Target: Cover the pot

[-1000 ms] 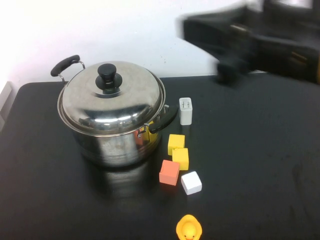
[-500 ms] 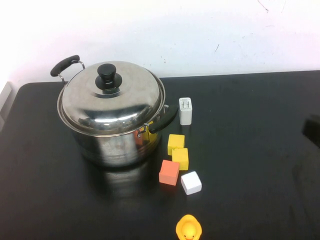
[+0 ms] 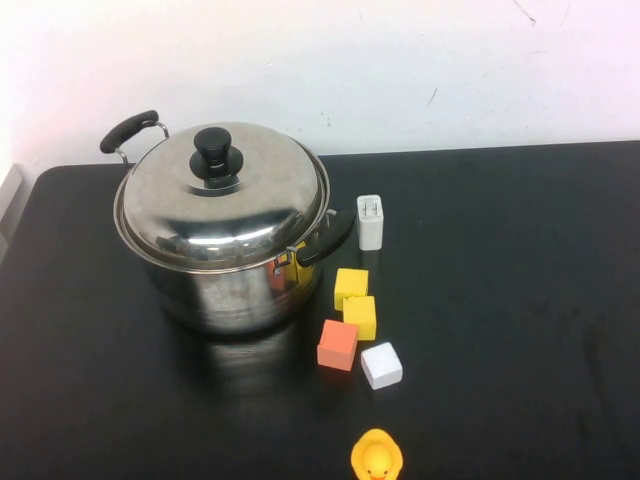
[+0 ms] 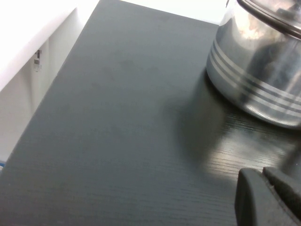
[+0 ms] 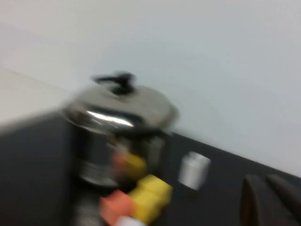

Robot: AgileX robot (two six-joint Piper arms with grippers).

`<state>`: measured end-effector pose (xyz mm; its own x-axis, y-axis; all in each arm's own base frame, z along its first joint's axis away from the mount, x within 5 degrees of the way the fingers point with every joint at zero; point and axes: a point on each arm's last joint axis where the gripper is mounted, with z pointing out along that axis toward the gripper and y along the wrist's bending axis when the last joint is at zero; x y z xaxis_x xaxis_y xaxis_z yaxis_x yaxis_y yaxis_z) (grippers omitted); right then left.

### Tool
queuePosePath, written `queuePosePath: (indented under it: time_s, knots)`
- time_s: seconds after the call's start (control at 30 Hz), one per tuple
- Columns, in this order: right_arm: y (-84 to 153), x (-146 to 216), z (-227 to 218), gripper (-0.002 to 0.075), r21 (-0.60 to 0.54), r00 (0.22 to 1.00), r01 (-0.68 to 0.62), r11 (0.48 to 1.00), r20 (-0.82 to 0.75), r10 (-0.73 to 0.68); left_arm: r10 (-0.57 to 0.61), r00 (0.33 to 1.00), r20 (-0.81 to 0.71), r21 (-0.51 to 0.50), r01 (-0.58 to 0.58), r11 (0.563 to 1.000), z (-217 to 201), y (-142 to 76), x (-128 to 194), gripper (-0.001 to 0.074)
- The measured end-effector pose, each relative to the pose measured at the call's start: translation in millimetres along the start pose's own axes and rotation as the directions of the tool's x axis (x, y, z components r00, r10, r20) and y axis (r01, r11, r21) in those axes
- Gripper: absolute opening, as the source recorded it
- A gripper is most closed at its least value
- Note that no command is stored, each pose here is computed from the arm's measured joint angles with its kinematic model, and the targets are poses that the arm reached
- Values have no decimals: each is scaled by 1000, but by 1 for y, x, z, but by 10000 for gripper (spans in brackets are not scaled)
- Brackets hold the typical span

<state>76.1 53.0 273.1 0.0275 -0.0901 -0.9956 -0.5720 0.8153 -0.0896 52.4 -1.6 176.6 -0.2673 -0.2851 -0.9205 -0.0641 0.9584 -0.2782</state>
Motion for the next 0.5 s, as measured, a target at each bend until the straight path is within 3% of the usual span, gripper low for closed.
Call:
queuePosePath:
  time_s: [0.13, 0.3, 0.5]
  knots:
    - [-11, 21, -11, 0, 126, 989, 79, 989, -130, -63, 0, 1000, 0, 0, 0, 1000, 0, 0, 0, -1]
    - [-13, 45, -33, 0, 163, 938, 20, 986, -345, 38, -3, 1000, 0, 0, 3, 1000, 0, 0, 0, -1]
    - [-13, 64, -55, 0, 290, 932, -18, 957, -342, 121, -3, 1000, 0, 0, 3, 1000, 0, 0, 0, -1]
